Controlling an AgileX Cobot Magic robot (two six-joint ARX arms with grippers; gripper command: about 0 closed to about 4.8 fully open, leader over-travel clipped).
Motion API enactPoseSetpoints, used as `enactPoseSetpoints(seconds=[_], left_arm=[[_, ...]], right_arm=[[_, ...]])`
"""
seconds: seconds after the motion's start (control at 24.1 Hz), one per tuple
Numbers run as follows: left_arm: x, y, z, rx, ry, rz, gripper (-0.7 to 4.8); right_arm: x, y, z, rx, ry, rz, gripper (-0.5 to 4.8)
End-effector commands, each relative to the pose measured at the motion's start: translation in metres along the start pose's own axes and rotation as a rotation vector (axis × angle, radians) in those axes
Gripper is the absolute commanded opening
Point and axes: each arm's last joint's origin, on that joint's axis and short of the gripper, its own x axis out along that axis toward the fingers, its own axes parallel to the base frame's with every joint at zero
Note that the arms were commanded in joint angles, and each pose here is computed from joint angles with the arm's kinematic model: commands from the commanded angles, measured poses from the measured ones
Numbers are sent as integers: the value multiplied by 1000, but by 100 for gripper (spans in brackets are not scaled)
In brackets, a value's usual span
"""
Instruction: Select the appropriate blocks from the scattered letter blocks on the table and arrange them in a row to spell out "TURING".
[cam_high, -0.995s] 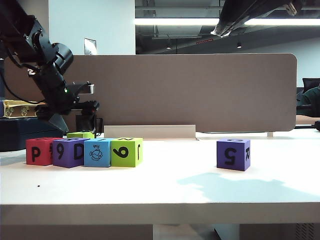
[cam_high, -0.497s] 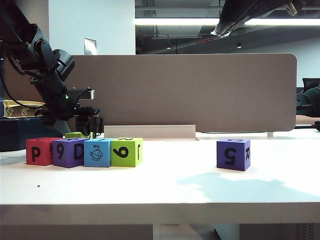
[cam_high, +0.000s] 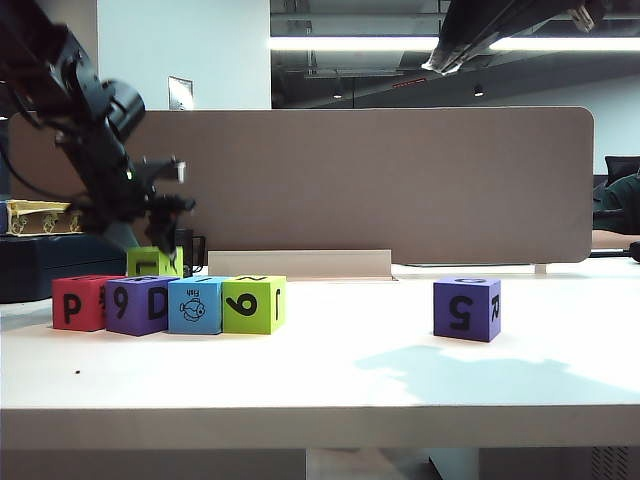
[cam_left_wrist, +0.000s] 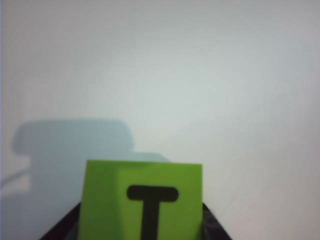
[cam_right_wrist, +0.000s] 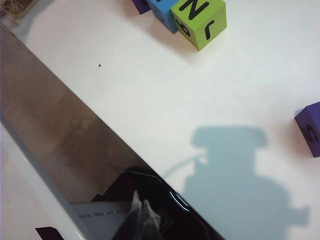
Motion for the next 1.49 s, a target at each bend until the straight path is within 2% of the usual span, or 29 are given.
enactPoseSetpoints(seconds=[0.04, 0.17, 0.29, 0.46, 0.87, 1.41, 1.45, 1.49], left_arm=[[-31, 8, 13, -3, -23, 42, 268], [-58, 17, 11, -5, 46, 72, 268], [-80, 33, -4, -72, 203, 73, 268], [-83, 45, -23, -106, 339, 65, 268], [-58, 40, -63, -116, 406, 49, 268], [-60, 39, -69, -121, 463, 36, 281], [-60, 39, -68, -121, 462, 37, 289], [-60, 39, -67, -120, 460, 38, 323]], right_arm=[[-1, 1, 2, -8, -14, 4, -1], [-1, 1, 2, -8, -14, 4, -1], [-1, 1, 2, -10, -21, 4, -1], [-1, 1, 4, -16, -37, 5, -1], [-1, 1, 4, -15, -35, 5, -1], [-1, 1, 4, -15, -35, 5, -1], [-1, 1, 4, -14, -35, 5, -1], [-1, 1, 4, -15, -35, 5, -1]])
